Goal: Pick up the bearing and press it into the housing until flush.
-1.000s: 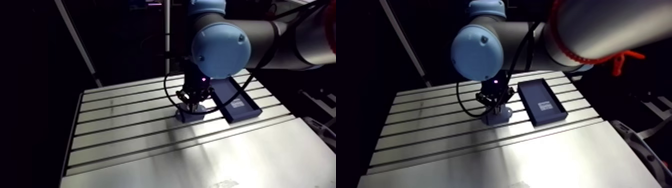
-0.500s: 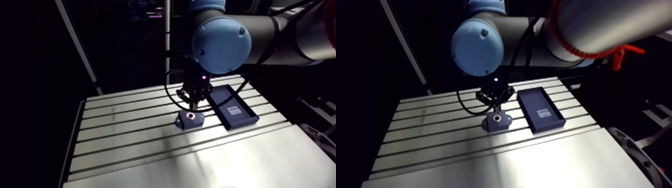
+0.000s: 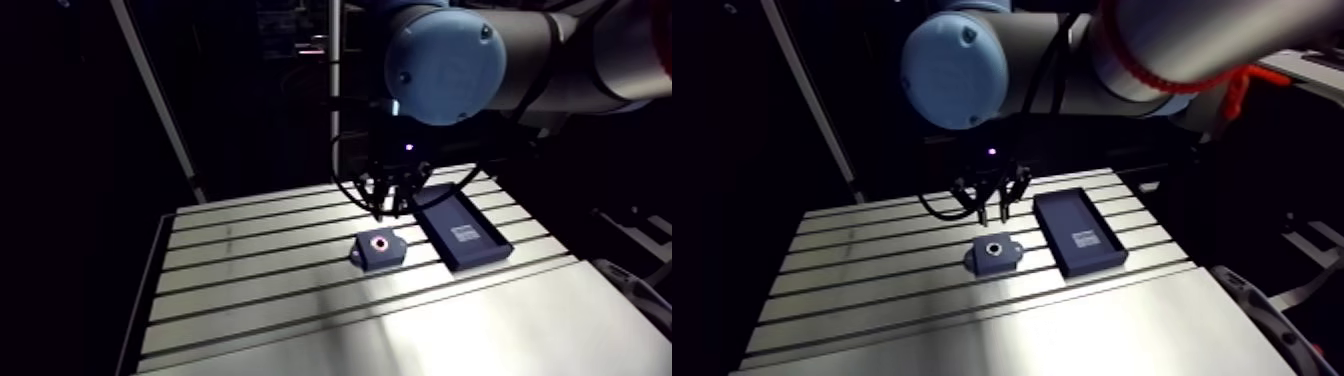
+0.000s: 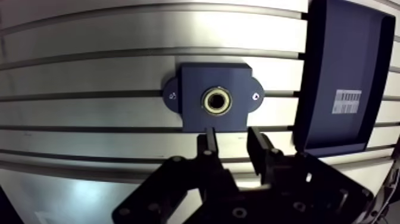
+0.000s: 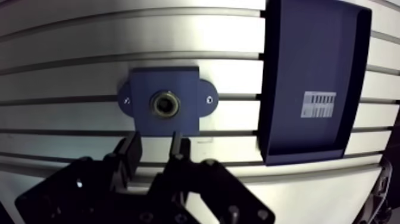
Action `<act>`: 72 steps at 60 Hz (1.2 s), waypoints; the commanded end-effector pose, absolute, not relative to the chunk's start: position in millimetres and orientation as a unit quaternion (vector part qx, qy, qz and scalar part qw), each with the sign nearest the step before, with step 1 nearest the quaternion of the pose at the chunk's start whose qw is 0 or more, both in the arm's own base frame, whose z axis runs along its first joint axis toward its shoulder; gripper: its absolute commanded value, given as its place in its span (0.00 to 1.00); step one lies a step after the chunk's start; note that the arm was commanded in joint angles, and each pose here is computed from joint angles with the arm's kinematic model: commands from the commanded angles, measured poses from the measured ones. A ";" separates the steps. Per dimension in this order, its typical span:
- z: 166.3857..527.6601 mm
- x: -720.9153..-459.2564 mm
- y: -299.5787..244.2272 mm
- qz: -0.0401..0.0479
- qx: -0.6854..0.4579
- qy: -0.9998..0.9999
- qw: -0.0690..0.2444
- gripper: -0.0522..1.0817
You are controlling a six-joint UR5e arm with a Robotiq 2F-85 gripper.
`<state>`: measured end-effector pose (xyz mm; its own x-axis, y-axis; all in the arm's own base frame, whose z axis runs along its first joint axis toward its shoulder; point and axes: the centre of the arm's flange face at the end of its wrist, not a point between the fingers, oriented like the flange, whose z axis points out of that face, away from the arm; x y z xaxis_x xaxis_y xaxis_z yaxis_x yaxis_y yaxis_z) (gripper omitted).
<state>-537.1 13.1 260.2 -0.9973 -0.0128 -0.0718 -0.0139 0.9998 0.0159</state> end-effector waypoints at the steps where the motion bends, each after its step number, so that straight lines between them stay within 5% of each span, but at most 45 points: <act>1: 290.4 -539.2 12.4 0.003 -0.001 0.999 0.047 0.05; 47: 435.7 -536.1 10.2 0.000 0.017 0.999 0.050 0.05; 72: 460.5 -534.1 -4.5 0.005 0.025 0.999 0.037 0.05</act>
<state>-535.0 7.3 449.6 -0.9957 0.0459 -0.0807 0.0454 0.9989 0.0087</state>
